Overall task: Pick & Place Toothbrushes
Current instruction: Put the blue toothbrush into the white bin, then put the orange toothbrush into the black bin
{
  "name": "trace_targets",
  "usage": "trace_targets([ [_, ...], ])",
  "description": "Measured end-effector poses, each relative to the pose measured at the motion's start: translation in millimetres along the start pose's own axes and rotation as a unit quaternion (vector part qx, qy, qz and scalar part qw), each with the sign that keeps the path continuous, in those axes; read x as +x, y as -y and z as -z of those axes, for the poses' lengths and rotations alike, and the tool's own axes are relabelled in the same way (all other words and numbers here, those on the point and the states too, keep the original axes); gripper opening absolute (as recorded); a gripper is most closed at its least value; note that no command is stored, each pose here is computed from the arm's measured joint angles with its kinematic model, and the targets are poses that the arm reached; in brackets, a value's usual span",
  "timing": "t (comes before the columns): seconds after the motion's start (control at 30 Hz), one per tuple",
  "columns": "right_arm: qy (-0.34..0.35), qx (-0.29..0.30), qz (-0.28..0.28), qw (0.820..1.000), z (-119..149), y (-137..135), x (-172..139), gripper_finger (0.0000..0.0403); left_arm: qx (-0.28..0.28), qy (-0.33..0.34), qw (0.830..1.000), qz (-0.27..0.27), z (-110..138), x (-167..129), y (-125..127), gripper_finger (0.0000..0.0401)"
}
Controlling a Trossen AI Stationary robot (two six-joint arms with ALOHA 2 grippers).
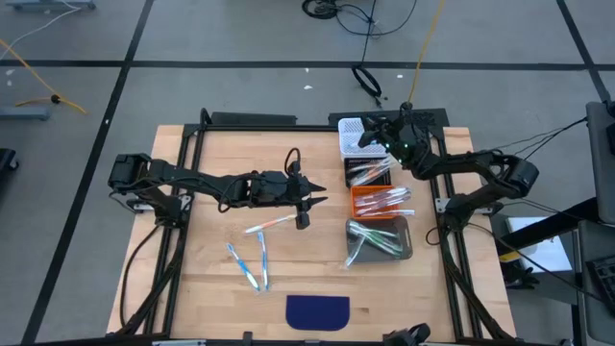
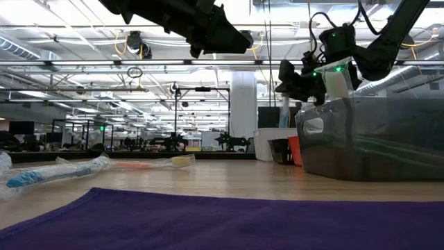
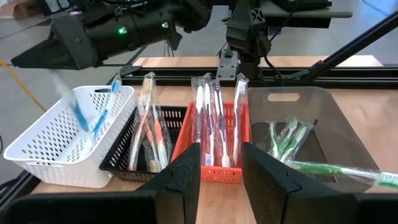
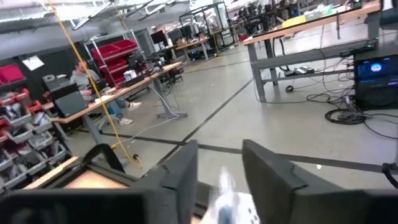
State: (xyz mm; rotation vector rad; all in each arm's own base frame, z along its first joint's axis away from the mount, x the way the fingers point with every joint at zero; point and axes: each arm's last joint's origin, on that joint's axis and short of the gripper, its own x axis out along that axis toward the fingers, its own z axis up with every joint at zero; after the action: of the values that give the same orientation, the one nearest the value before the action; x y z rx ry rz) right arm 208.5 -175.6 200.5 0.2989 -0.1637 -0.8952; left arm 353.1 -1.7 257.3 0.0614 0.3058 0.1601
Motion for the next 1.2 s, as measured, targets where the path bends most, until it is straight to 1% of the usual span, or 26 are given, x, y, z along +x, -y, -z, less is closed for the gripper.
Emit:
trace_targets([
  [0.2,-0.008,-0.002,0.010,1.000,1,4,1,0.0196,0.000,0.000,1.000,0.000,0,0,0,0.0115],
  [0.37,-0.007,-0.032,0.012,0.999,0,4,1,0.0227,-0.001,-0.001,1.000,-0.003,0,0,-2,0.0115],
  [0.43,0.003,-0.049,0.026,0.998,-5,6,-1,0.0231,-0.005,-0.001,1.000,-0.005,0,1,-4,0.0115],
  [0.5,0.015,-0.050,0.031,0.998,-14,7,-4,0.0231,-0.005,-0.002,1.000,-0.006,1,1,-5,0.0115],
  [0.77,0.021,-0.071,0.042,0.996,-38,5,-22,0.0218,-0.006,-0.004,1.000,-0.007,1,1,-5,0.0115],
  [0.87,0.008,-0.074,0.042,0.996,-41,3,-28,0.0217,-0.005,-0.010,1.000,-0.006,2,1,-5,0.0115],
  [0.93,-0.006,-0.066,0.035,0.997,-41,0,-32,0.0218,-0.001,-0.029,1.000,-0.006,6,1,-5,0.0115],
  [1.0,-0.025,-0.058,0.015,0.998,-40,-4,-36,0.0219,-0.003,-0.053,0.999,-0.005,10,0,-5,0.0115],
  [1.1,-0.054,-0.044,-0.035,0.997,-38,-12,-41,0.0217,-0.021,-0.090,0.996,-0.006,17,-2,-5,0.0115],
  [1.2,-0.081,-0.033,-0.094,0.992,-35,-21,-46,0.0213,-0.036,-0.143,0.989,-0.008,27,-4,-3,0.0115],
])
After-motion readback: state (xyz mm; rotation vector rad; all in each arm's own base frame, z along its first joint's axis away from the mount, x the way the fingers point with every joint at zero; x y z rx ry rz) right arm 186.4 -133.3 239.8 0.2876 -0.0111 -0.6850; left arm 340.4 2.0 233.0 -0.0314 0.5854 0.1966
